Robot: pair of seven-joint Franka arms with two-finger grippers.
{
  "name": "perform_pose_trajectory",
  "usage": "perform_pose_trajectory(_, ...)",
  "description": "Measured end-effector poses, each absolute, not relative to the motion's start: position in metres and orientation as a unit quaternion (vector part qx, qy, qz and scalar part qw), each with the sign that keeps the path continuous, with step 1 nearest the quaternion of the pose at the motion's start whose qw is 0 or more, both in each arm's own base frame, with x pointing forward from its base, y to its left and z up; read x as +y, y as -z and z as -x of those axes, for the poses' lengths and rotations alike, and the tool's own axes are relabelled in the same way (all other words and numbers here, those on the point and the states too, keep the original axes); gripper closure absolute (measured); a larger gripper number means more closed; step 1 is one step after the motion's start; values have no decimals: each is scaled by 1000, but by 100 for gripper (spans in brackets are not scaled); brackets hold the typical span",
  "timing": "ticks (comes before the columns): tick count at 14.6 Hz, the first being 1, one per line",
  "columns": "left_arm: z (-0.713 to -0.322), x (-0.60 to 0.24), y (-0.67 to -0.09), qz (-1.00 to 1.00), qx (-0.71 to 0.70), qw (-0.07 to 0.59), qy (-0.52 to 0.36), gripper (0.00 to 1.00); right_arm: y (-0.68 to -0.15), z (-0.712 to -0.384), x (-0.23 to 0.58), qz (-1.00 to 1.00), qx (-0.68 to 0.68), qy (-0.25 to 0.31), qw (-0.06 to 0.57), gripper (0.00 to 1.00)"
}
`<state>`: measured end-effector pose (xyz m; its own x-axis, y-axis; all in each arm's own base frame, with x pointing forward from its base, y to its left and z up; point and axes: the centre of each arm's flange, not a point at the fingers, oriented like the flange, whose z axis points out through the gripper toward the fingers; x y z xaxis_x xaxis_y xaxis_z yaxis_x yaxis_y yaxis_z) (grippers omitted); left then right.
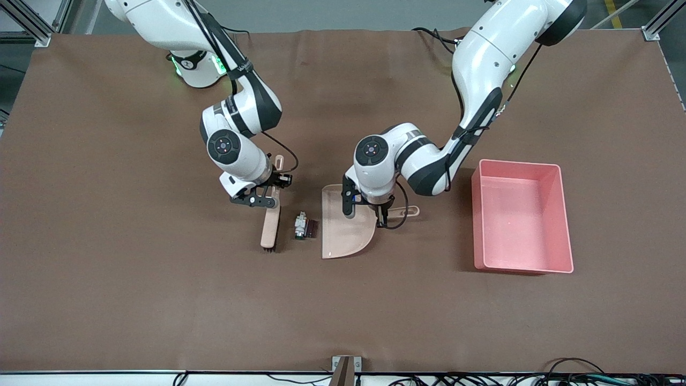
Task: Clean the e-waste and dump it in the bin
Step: 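Lift the brush with the right gripper and carry it toward the dustpan, then sweep the capacitor and switch into the dustpan with the right gripper's brush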
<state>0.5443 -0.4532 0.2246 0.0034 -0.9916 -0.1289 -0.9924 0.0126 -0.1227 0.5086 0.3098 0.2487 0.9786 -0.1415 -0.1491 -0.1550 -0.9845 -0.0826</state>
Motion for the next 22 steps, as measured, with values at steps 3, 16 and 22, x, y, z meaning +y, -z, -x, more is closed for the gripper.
perform_pose_trajectory(3, -543, -456, -224, 702, 707, 89, -3, 67, -249, -506, 316, 994, 76, -67, 49, 73)
perform_pose_trajectory(16, -543, -467, -224, 699, 710, 89, -2, 67, -233, -503, 343, 994, 73, -64, 48, 73)
perform_pose_trajectory(22, -544, -468, -224, 699, 710, 89, -2, 67, -217, -508, 355, 994, 71, -69, 47, 73)
